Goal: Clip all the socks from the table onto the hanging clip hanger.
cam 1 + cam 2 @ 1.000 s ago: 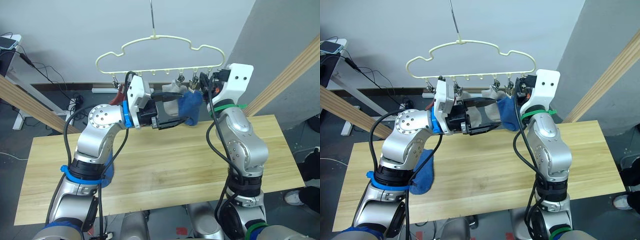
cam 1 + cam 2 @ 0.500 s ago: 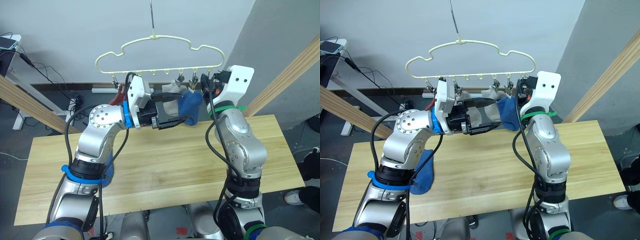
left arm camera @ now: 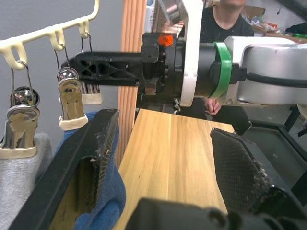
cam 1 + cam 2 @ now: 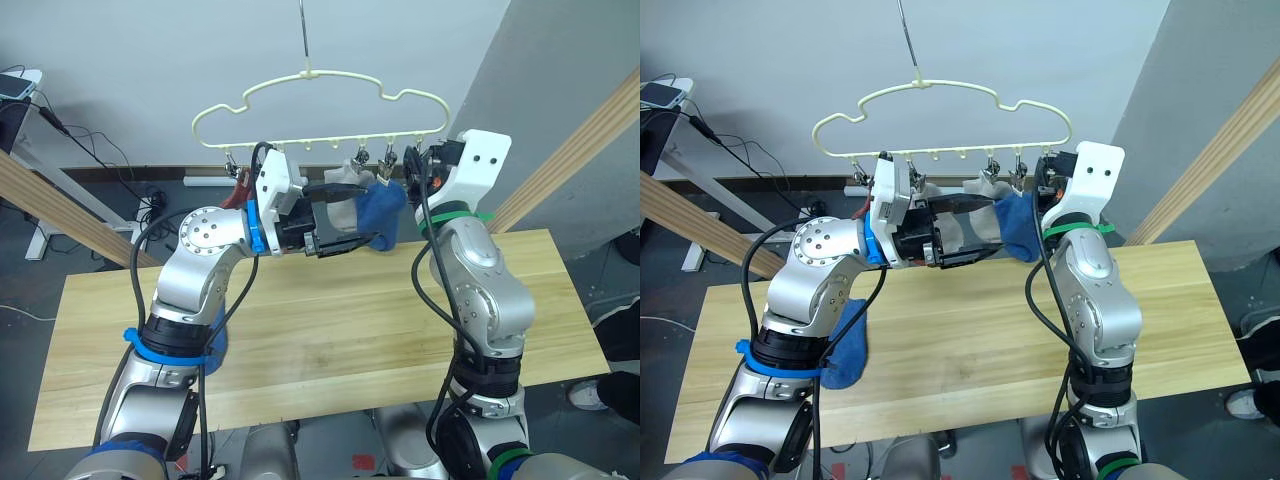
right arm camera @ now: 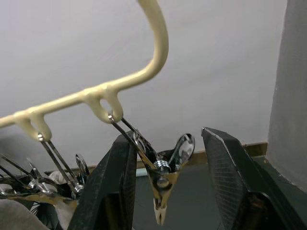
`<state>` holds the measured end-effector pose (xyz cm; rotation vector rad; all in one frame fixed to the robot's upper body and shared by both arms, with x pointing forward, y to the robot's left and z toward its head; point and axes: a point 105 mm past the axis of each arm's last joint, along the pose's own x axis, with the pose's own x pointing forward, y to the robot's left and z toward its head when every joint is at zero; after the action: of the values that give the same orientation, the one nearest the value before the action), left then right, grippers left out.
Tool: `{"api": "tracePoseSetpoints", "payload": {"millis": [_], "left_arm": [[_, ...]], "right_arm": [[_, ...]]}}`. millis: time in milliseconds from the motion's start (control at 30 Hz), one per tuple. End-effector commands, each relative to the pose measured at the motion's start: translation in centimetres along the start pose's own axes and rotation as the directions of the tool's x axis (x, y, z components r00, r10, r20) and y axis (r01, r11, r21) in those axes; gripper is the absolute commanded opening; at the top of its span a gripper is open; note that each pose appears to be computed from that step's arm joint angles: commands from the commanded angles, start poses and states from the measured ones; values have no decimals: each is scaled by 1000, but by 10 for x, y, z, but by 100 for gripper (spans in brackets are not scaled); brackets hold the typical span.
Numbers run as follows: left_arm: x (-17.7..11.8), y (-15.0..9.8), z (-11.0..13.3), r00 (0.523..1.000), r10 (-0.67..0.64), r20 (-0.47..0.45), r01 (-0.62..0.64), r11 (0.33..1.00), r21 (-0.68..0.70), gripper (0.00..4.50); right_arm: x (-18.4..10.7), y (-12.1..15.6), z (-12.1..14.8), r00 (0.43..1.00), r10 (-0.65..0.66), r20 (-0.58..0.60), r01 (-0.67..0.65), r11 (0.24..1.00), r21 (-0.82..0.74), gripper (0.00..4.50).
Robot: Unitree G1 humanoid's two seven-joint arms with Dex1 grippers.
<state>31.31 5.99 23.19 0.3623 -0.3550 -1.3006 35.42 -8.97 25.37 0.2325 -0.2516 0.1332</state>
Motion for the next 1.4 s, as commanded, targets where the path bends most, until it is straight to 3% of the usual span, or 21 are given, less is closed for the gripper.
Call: {"api": "tracePoseSetpoints", "payload": {"millis": [33,467,567,733,900,1000,1100,1200,1267,1400], "left_arm": [[5,-2,13,999,-21,37,19,999,51,346],[5,-2,12,999,-23,35,21,998,52,346],[4,-2,11,999,-22,34,20,999,50,346],[3,-3,9,999,-17,29,16,999,46,346],[1,-4,6,1000,-2,20,2,999,35,346],[-8,-1,-4,998,69,-9,-69,997,-19,346],[-30,-3,-33,977,186,-107,-189,982,-19,346],[-70,4,-68,855,464,-230,-475,880,5,400],[-93,-1,-81,782,557,-281,-569,821,45,447],[-151,-3,-99,499,787,-363,-831,554,59,447]], "right_arm": [[-6,4,17,998,19,66,-20,1000,21,214],[-5,9,16,997,44,62,-46,998,34,214],[-5,9,16,997,50,65,-52,998,30,155],[-4,11,17,995,68,66,-70,997,20,6],[-3,10,18,995,78,69,-79,997,10,1],[-2,10,19,994,82,70,-82,997,4,1],[-2,10,19,994,87,70,-87,996,0,1],[0,9,19,993,94,69,-93,996,-5,0],[0,9,19,993,97,69,-96,995,-7,0],[1,8,18,992,106,62,-105,994,-12,0]]}}
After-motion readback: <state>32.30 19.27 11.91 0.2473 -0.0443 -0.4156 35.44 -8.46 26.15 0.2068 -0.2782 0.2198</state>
